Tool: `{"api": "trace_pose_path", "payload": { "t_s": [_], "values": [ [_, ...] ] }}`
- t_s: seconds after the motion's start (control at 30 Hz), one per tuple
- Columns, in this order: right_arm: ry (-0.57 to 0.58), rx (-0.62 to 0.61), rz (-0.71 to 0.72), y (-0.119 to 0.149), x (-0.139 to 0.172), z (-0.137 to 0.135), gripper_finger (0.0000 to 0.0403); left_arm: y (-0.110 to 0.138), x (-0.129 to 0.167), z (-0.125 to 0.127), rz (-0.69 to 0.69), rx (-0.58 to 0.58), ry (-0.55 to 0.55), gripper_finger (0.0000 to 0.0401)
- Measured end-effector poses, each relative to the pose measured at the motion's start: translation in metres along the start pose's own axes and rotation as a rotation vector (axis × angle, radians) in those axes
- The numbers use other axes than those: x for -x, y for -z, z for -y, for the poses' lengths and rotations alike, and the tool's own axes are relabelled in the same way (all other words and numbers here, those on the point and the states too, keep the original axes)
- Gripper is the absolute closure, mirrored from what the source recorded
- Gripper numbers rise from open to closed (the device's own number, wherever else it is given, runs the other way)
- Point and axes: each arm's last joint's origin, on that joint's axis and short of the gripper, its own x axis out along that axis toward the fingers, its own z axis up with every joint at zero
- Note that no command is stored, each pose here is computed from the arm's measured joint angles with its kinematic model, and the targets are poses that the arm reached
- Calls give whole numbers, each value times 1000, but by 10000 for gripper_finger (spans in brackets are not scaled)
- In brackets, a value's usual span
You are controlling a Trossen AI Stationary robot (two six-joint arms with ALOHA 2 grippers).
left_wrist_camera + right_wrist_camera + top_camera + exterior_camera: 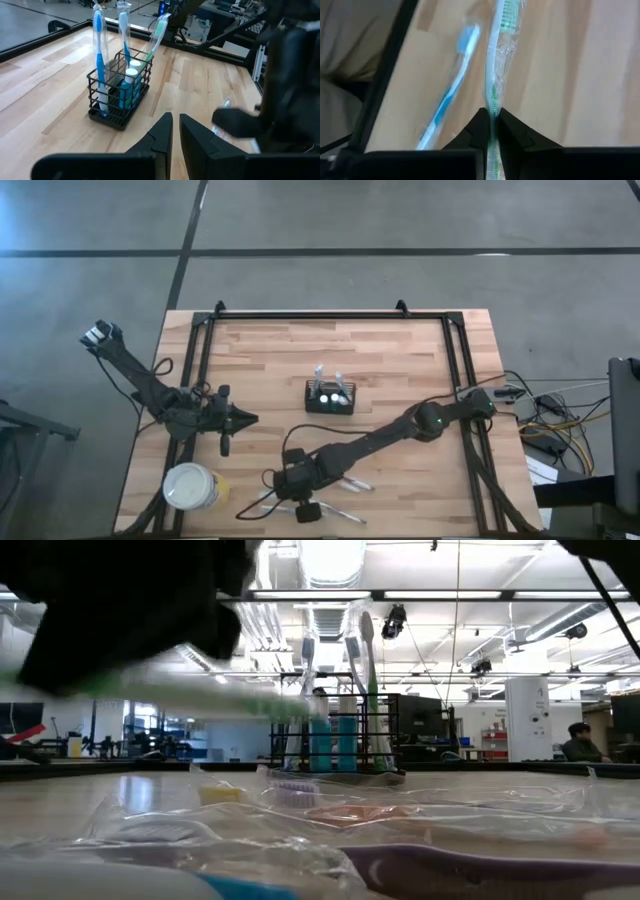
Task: Pick & Place toothbrushing station
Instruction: Put the green toothbrush into the wire organizer
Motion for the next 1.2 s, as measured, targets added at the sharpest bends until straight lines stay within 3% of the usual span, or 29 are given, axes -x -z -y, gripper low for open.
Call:
{"api": "trace_pose_path", "payload": {
  "t_s": [0.17,0.4,0.53,0.67,0.87,1.2],
  "values": [
    [63,103,82,-13,40,-13,384,0,0,0,-5,-8,4,364],
    [52,233,256,-31,129,-34,385,2,0,1,-45,-9,57,364],
    [72,261,357,-29,182,-35,385,3,0,1,-58,-14,69,364],
    [63,278,551,-17,240,-33,385,5,0,1,-71,-28,60,364],
    [55,256,844,42,298,-21,385,13,-2,-2,-88,-49,49,364],
    [67,119,1177,192,300,16,385,14,-3,-4,-58,-76,18,364]
  ]
}}
